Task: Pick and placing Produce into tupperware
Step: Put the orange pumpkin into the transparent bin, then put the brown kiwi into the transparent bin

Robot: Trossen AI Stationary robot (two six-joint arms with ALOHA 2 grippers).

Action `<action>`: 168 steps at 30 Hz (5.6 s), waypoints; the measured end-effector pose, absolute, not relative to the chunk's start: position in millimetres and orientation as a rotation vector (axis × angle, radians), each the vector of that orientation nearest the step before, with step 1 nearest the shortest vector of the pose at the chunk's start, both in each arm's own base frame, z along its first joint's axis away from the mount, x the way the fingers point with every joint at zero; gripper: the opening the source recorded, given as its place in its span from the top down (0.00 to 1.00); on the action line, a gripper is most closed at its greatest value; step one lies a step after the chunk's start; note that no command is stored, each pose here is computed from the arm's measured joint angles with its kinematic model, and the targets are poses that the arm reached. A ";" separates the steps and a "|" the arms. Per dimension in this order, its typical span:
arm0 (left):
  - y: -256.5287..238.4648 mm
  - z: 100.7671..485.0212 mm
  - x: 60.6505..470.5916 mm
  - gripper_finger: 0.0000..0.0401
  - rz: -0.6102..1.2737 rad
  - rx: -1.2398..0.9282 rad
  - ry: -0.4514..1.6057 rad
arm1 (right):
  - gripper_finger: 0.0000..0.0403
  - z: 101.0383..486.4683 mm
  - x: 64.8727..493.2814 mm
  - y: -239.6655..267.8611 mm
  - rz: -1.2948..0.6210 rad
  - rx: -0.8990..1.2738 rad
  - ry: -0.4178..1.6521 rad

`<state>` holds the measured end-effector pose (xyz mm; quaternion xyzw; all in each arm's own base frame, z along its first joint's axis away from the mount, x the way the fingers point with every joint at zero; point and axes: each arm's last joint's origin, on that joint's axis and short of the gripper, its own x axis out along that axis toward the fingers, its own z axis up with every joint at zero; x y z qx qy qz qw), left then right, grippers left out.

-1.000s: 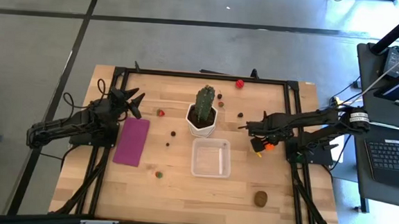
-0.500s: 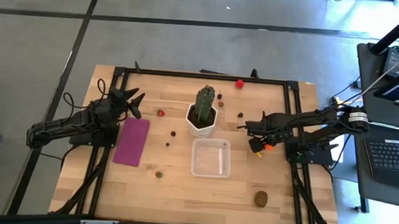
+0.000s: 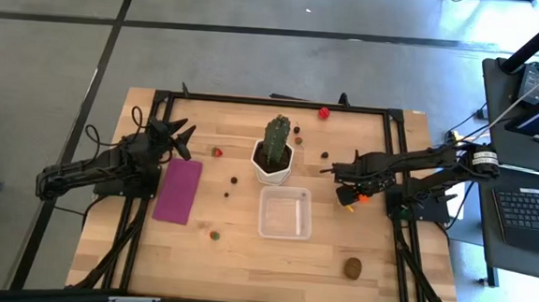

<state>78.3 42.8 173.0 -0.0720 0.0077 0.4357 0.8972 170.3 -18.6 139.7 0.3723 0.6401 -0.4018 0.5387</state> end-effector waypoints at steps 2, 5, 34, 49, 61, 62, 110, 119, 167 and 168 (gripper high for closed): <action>42.7 172.9 78.3 0.56 0.902 -0.149 0.017 | 0.38 141.5 170.0 -18.6 -0.949 0.888 1.511; 42.7 173.0 78.3 0.56 0.902 -0.149 0.016 | 0.39 145.4 170.3 -18.6 -0.926 0.899 1.475; 42.8 172.9 78.3 0.56 0.902 -0.149 0.016 | 0.36 276.0 369.4 46.7 -0.012 0.355 0.948; 42.7 172.9 78.3 0.56 0.902 -0.149 0.017 | 0.35 183.2 393.2 64.4 -0.042 0.322 1.298; 42.7 172.9 78.3 0.56 0.901 -0.149 0.017 | 0.35 184.5 390.0 77.4 -0.015 0.301 1.303; 42.7 173.0 78.3 0.56 0.902 -0.149 0.017 | 0.35 184.5 390.0 77.7 -0.013 0.300 1.304; 42.7 173.0 78.3 0.56 0.902 -0.150 0.017 | 0.20 306.3 322.3 116.4 -0.215 0.303 1.351; 42.7 173.0 78.3 0.56 0.901 -0.151 0.016 | 0.20 323.1 234.1 160.6 -0.671 0.786 1.275; 42.7 173.0 78.3 0.56 0.902 -0.157 0.012 | 0.20 185.8 171.6 216.5 -0.901 1.180 1.288; 42.7 173.0 78.3 0.56 0.901 -0.157 0.012 | 0.20 185.8 171.7 216.5 -0.897 1.175 1.290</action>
